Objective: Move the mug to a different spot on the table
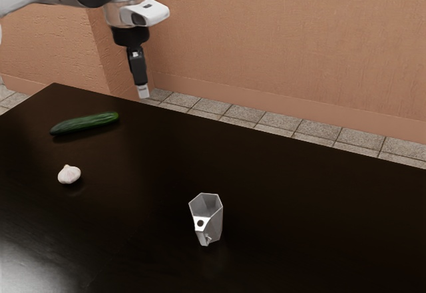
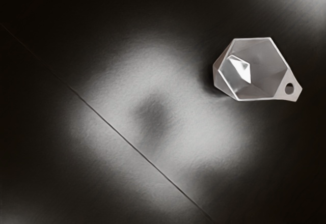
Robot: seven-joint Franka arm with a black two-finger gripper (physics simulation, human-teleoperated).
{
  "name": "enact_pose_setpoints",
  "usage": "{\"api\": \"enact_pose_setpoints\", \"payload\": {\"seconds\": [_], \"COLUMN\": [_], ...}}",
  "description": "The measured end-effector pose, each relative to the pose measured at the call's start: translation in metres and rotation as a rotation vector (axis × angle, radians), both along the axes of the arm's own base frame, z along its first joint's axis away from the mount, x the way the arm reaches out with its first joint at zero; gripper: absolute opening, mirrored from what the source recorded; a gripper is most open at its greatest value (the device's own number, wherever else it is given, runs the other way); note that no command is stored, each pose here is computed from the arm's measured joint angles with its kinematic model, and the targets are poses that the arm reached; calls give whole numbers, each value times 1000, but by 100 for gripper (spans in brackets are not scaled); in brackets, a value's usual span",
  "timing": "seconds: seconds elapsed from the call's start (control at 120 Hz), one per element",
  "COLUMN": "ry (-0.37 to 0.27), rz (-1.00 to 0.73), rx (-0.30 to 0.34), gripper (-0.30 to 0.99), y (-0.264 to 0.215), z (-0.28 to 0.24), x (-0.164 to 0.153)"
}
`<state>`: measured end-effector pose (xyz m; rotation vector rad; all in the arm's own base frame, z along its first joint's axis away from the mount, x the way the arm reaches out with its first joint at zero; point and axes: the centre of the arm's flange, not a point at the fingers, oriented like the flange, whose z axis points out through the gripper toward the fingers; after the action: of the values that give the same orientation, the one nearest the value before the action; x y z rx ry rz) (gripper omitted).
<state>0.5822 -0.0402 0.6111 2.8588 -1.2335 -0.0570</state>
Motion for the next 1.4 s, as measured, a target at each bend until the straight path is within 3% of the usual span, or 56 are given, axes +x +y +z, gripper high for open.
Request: {"api": "enact_pose_setpoints", "payload": {"seconds": [0.317, 0.525, 0.642, 0.883, 1.4], "ry": [-1, 88, 88, 23, -19], "rz": [-44, -11, 74, 293, 705], "rx": [-11, -7, 7, 8, 32], "gripper": [69, 69, 69, 69, 69], "y": [-6, -57, -77, -85, -138], "z": [1, -41, -81, -113, -219], "x": [-4, -70, -91, -81, -77]}}
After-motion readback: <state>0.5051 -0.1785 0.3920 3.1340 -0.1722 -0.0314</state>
